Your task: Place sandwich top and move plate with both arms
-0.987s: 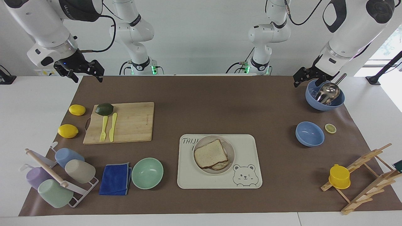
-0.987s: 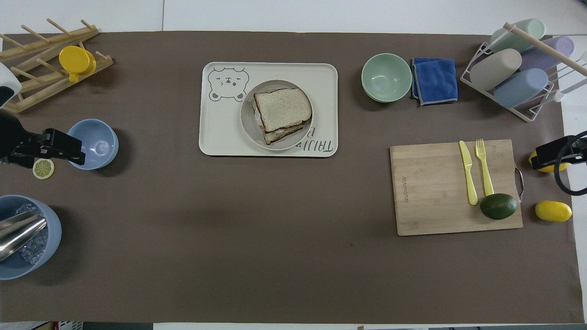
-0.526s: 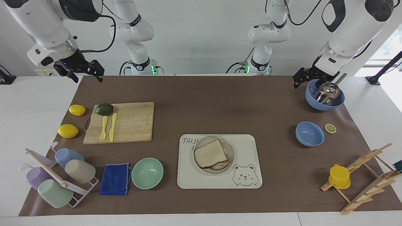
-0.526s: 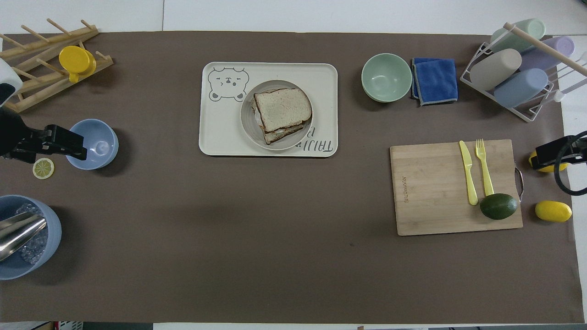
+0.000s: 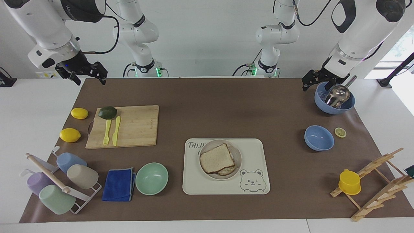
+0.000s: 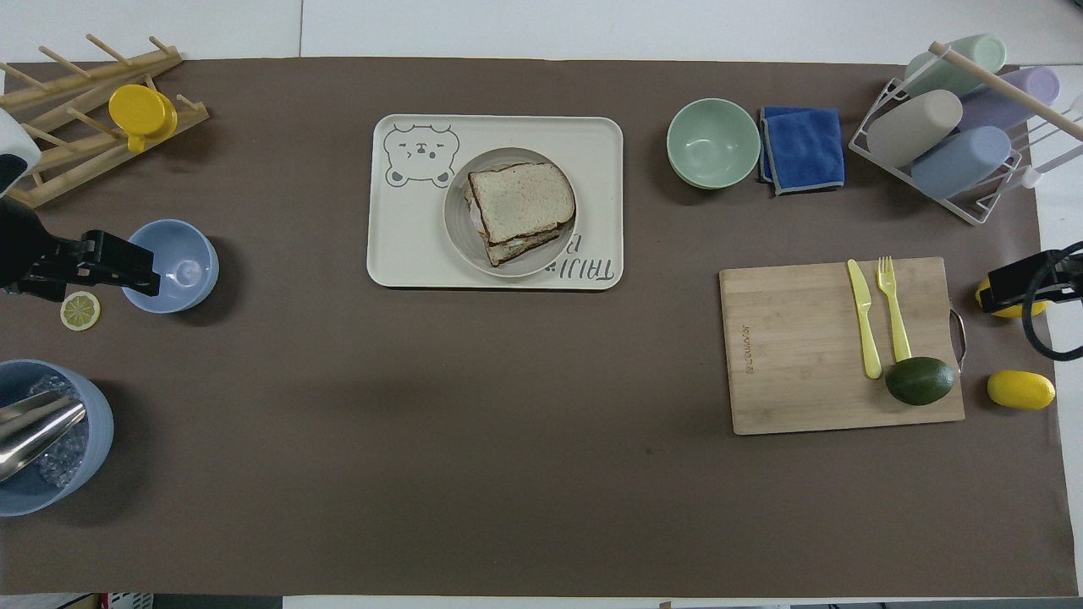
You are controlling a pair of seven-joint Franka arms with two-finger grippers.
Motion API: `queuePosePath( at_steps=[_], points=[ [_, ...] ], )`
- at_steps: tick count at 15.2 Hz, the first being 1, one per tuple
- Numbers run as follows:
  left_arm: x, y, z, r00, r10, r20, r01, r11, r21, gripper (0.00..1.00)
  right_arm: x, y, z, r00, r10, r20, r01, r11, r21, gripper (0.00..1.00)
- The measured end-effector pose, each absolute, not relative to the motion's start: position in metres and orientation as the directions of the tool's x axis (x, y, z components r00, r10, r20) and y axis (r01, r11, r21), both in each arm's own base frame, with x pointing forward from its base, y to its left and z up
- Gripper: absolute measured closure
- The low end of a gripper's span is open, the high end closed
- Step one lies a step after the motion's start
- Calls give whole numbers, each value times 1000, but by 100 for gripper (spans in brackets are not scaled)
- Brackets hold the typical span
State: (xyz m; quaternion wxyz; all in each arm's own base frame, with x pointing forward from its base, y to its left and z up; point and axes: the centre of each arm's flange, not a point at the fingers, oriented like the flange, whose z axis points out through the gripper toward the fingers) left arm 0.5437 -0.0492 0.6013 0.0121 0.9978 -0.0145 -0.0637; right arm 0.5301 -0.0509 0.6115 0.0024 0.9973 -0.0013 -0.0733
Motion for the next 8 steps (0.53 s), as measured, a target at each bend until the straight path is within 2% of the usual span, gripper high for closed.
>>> queuePosePath(
  at_steps=[8],
  points=[
    [543,-52,600,991,-36,-129,-33,-999,26,0,530,-51,612,989,-3,-146,-2,-1000,5,0]
  ],
)
